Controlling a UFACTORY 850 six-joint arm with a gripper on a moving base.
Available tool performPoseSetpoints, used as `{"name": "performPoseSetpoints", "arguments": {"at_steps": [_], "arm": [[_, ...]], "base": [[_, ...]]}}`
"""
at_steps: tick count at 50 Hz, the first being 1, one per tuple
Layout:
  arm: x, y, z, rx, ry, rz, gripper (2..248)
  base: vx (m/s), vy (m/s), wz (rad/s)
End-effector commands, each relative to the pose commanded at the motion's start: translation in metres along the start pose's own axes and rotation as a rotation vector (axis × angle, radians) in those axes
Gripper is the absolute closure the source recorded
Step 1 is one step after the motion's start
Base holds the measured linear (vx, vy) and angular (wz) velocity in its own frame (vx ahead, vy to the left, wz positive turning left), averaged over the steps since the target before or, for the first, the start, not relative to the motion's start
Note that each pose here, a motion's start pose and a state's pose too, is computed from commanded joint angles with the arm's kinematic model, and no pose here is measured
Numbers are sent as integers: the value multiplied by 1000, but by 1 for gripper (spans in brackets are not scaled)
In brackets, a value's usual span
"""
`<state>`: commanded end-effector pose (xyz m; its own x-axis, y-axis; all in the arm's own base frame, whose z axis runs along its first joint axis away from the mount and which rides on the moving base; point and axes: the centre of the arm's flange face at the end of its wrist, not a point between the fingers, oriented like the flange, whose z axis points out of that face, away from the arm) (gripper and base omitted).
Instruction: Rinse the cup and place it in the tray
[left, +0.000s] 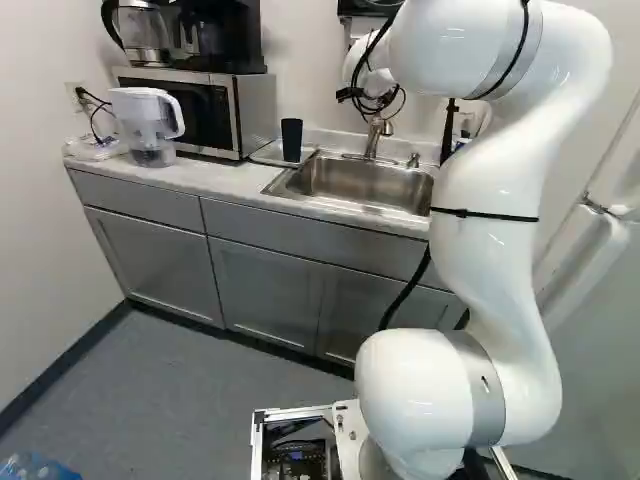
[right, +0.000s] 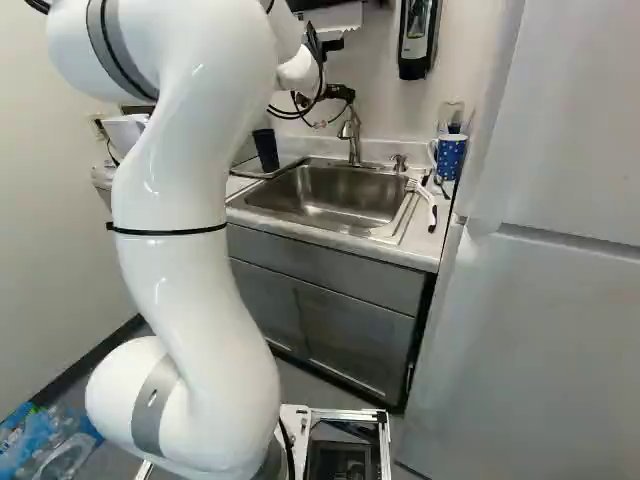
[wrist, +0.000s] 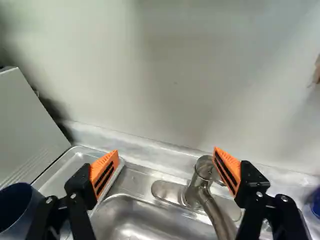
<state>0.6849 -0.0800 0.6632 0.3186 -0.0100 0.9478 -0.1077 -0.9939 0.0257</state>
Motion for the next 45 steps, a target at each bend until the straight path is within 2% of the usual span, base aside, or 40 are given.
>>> {"name": "performPoseSetpoints", "arguments": {"at_steps": [12, 22, 45], "arm": [[-2, 1, -11, -2, -4, 1, 3], [1, 5, -17, -9, 46, 3, 3], [-9, 19, -57, -30, 28, 10, 3]], "base": [[0, 0, 0], [0, 0, 0], [0, 0, 0]]}}
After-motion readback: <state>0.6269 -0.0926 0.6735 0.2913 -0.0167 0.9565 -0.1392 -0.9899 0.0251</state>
